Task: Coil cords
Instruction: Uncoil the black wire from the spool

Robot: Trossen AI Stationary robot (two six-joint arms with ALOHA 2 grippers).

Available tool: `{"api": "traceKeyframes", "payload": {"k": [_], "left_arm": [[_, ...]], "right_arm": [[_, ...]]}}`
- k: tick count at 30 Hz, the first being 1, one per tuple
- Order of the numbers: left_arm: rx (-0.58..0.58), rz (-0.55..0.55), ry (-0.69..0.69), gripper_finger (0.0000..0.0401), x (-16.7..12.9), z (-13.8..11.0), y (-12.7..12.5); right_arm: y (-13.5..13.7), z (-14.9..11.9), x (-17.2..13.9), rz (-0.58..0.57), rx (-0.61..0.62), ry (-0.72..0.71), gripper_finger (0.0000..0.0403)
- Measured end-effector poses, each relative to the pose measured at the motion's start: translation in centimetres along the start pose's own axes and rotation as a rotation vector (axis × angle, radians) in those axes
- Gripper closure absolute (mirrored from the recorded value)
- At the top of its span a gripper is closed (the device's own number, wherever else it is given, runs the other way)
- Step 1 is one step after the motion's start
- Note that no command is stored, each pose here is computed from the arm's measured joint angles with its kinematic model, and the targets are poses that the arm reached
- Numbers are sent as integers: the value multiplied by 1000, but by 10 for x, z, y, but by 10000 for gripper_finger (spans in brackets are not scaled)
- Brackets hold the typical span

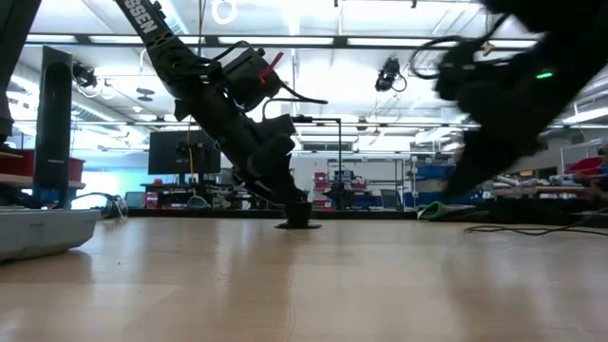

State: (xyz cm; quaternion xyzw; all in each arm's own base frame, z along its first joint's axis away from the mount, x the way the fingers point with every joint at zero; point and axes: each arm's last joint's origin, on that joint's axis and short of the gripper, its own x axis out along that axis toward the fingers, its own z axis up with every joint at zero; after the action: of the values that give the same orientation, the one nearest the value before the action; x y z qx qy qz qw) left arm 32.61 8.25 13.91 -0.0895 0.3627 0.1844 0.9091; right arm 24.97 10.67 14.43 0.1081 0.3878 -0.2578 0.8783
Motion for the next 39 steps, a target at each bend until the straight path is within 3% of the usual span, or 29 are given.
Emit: {"api": "traceKeyframes", "payload": {"k": [5,12,14,25,34,39], "left_arm": [[-6,4,7,101,0,0,1],[-7,8,6,101,0,0,1],[-8,10,9,101,0,-1,2],[-10,11,10,101,0,-1,2],[-19,10,7,101,0,-1,2],[-21,10,4,101,0,-1,2]], "right_arm": [[-9,-29,-31,-90,71,150,403],[-29,-64,-65,-311,214,513,403],[-28,-67,-71,-329,227,526,403],[-8,-51,-71,-156,163,44,369],[-1,-30,-55,-101,171,-40,284],[0,-11,-44,-128,106,-180,229]]}}
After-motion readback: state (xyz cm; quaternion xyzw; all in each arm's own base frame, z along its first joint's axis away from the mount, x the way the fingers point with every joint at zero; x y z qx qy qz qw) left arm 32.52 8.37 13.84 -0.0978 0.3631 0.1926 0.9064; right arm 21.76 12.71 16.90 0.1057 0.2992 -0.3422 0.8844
